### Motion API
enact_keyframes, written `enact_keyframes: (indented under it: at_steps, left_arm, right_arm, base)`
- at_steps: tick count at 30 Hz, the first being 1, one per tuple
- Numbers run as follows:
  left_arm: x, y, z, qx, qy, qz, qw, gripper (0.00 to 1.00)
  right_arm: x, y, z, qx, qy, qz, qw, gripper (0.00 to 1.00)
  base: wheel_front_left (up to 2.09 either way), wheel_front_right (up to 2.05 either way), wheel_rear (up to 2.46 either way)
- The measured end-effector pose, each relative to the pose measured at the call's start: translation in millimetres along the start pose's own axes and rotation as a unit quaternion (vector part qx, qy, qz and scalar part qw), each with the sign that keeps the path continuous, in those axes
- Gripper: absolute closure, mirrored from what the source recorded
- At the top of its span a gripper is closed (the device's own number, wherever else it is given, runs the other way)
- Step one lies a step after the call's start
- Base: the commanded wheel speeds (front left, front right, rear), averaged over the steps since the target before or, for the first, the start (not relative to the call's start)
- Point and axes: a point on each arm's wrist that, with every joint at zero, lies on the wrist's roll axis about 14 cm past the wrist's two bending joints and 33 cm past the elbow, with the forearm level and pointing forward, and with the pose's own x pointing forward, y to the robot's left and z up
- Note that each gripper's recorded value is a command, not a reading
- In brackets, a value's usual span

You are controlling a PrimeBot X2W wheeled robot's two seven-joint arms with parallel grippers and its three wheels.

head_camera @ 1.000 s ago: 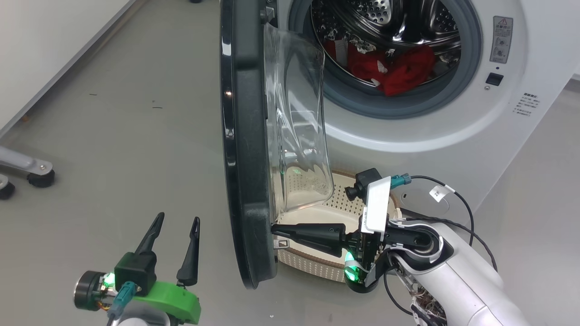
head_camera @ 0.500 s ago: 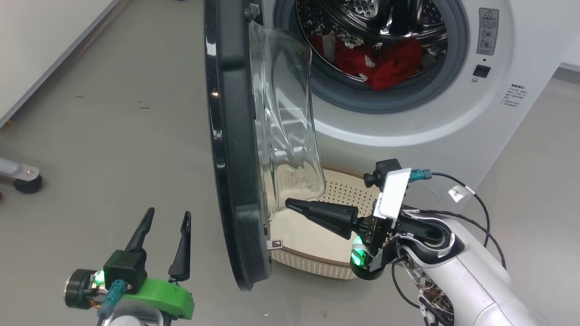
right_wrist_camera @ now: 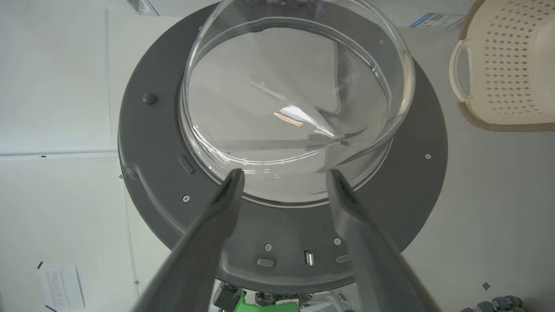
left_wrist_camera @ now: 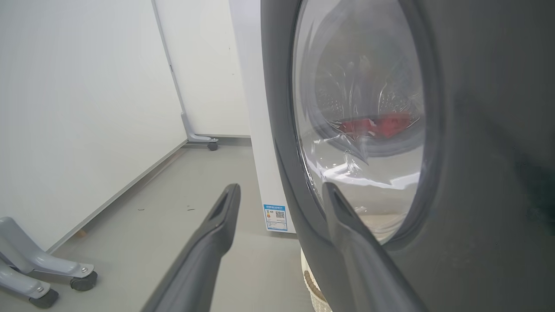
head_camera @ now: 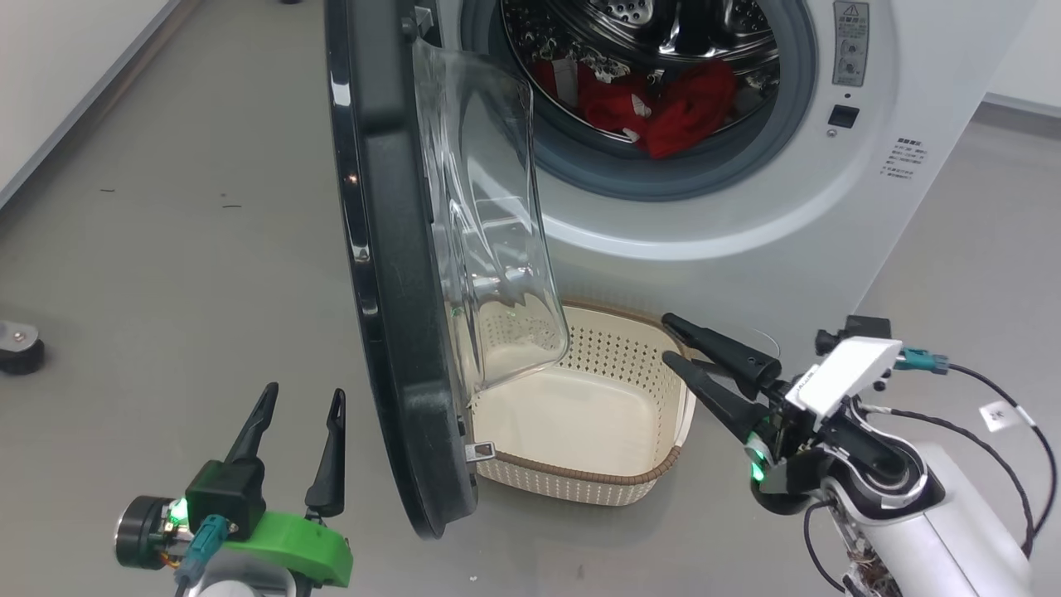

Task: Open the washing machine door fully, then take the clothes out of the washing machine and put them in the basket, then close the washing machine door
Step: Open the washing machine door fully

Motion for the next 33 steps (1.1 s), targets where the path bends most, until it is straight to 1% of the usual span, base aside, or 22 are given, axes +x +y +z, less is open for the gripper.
enact_keyframes:
  at_steps: [4,6,8,11,14,16,18,19,20,23,24,25,26,28,29,31,33]
  left_arm:
    - [0,-1,-1,-0.001,0.001,-0.002,1.0,0.0]
    - [0,-2,-1,-0.001,0.002,-0.002,1.0,0.0]
    - [0,-2,-2,-0.001,0.003,-0.002,1.0,0.0]
    - [-1,-1,-3,-0.001,0.005,-0.002,1.0,0.0]
    - [-1,-1,-4,-0.003,0.006,0.0,1.0,0.0]
    - [-2,0,-5,-0.003,0.007,0.001,1.0,0.0]
    - [-3,1,-5,-0.004,0.007,0.002,1.0,0.0]
    - [-4,2,-5,-0.004,0.007,0.003,1.0,0.0]
    - [-4,2,-5,-0.004,0.007,0.004,1.0,0.0]
    - [-5,4,-3,-0.005,0.004,0.006,1.0,0.0]
    - [-5,5,-3,-0.005,0.003,0.007,1.0,0.0]
    - [-6,5,-3,-0.005,0.003,0.007,1.0,0.0]
    - [-6,5,-2,-0.005,0.003,0.008,1.0,0.0]
    - [-6,5,-2,-0.005,0.002,0.008,1.0,0.0]
    - [-6,6,-3,-0.005,0.003,0.009,1.0,0.0]
    - [-7,6,-3,-0.006,0.003,0.009,1.0,0.0]
    - [-6,6,-3,-0.006,0.004,0.009,1.0,0.0]
  right_arm:
    - [-17,-20,19,-0.062,-0.055,-0.052,0.995,0.0]
    - [-25,-25,29,-0.1,-0.081,-0.073,0.989,0.0]
    - [-33,-28,42,-0.141,-0.114,-0.09,0.979,0.0]
    - [-47,-32,61,-0.208,-0.158,-0.119,0.958,0.0]
    - [-67,-38,77,-0.292,-0.19,-0.156,0.924,0.0]
    - [-75,-36,87,-0.33,-0.213,-0.165,0.905,0.0]
    - [-85,-37,93,-0.377,-0.227,-0.178,0.88,0.0]
    - [-92,-38,97,-0.409,-0.228,-0.19,0.863,0.0]
    - [-100,-38,102,-0.451,-0.229,-0.202,0.839,0.0]
    - [-117,-27,118,-0.527,-0.25,-0.216,0.783,0.0]
    - [-120,-23,121,-0.545,-0.261,-0.217,0.767,0.0]
    - [-123,-18,123,-0.572,-0.265,-0.219,0.745,0.0]
    - [-126,-13,126,-0.604,-0.267,-0.222,0.717,0.0]
    - [-131,-10,131,-0.638,-0.262,-0.241,0.683,0.0]
    - [-132,-10,132,-0.65,-0.256,-0.251,0.67,0.0]
    - [-130,-10,130,-0.668,-0.247,-0.263,0.65,0.0]
    - [-127,-7,127,-0.684,-0.245,-0.265,0.634,0.0]
  base:
    - [0.0,0.0,0.0]
    - [0.0,0.0,0.0]
    - [0.0,0.0,0.0]
    - [0.0,0.0,0.0]
    - [0.0,0.0,0.0]
    - [0.0,0.0,0.0]
    - [0.0,0.0,0.0]
    - [0.0,0.0,0.0]
    - [0.0,0.0,0.0]
    - [0.0,0.0,0.0]
    - [0.0,0.0,0.0]
    - [0.0,0.0,0.0]
    - [0.0,0.0,0.0]
    - [0.0,0.0,0.0]
    - [0.0,0.0,0.0]
    - [0.0,0.0,0.0]
    - [0.0,0.0,0.0]
